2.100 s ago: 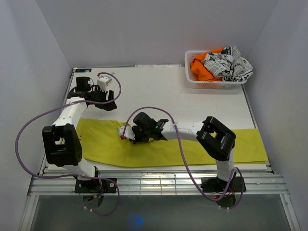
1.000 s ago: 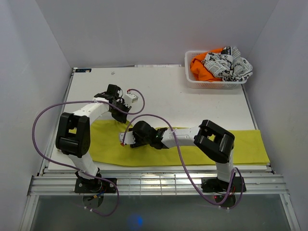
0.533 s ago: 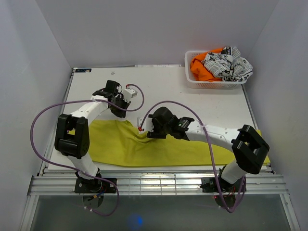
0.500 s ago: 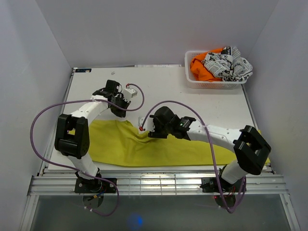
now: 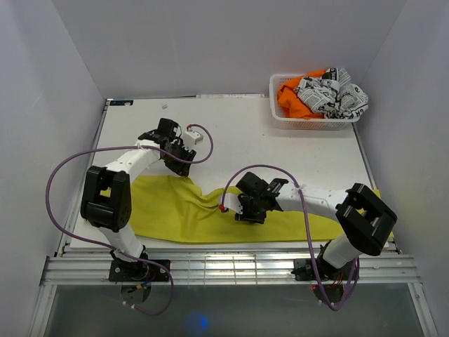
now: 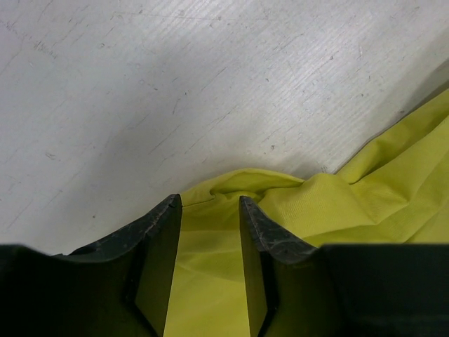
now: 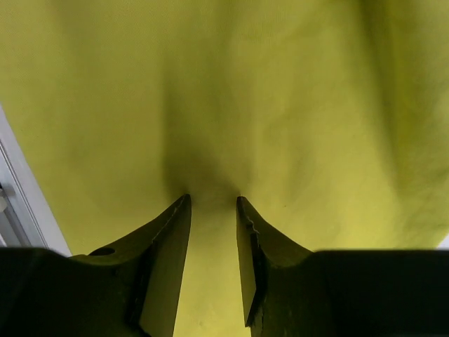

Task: Fold and stack the trousers
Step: Fold the trousers

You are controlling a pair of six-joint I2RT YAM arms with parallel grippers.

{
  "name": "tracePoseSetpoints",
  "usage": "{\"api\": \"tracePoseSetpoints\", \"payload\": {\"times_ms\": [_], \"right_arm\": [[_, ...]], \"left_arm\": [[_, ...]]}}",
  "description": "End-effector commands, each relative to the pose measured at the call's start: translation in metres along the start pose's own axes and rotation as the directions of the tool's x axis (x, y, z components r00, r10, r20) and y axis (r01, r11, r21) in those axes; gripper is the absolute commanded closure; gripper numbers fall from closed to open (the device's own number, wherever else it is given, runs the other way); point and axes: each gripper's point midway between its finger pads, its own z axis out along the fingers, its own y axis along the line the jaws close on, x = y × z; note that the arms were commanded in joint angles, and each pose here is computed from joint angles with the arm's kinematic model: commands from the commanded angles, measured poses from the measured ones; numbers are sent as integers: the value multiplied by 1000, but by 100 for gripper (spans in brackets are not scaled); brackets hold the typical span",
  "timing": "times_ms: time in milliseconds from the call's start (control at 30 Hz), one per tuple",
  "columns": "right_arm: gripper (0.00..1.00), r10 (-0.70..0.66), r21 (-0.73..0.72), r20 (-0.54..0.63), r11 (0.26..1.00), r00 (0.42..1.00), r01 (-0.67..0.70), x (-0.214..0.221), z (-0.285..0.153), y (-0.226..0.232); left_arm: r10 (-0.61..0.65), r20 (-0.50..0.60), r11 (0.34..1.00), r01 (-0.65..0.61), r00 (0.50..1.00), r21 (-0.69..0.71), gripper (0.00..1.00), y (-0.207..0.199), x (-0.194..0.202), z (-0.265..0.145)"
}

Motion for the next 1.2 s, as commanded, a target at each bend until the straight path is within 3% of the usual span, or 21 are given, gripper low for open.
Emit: {"api": "tracePoseSetpoints", "payload": {"times_ms": [0, 233, 433, 567, 900, 1167], "right_arm": [[62, 47, -35, -17, 998, 999, -48, 12, 3, 8], [63, 67, -48, -55, 996, 996, -70, 23, 10, 12], [64, 75, -56, -76, 995, 994, -80, 29, 14, 15], [66, 74, -60, -89, 995, 993, -79, 32, 15, 17], [67, 68, -62, -153, 995, 986, -78, 53, 18, 23], [68, 65, -77, -161, 994, 985, -78, 56, 20, 27]], "left_arm": [[-6, 0, 1000, 6, 1000, -14, 52, -1, -1, 3], [-19, -41, 999, 18, 999, -38, 66, 7, 4, 17], [-11, -55, 1000, 10, 998, -19, 64, 2, 10, 16], [-8, -52, 999, 6, 999, -38, 100, 7, 6, 16], [22, 101, 958, 8, 995, -288, 100, 88, -62, -9], [48, 175, 948, 10, 983, -318, 100, 111, -92, -7]]}}
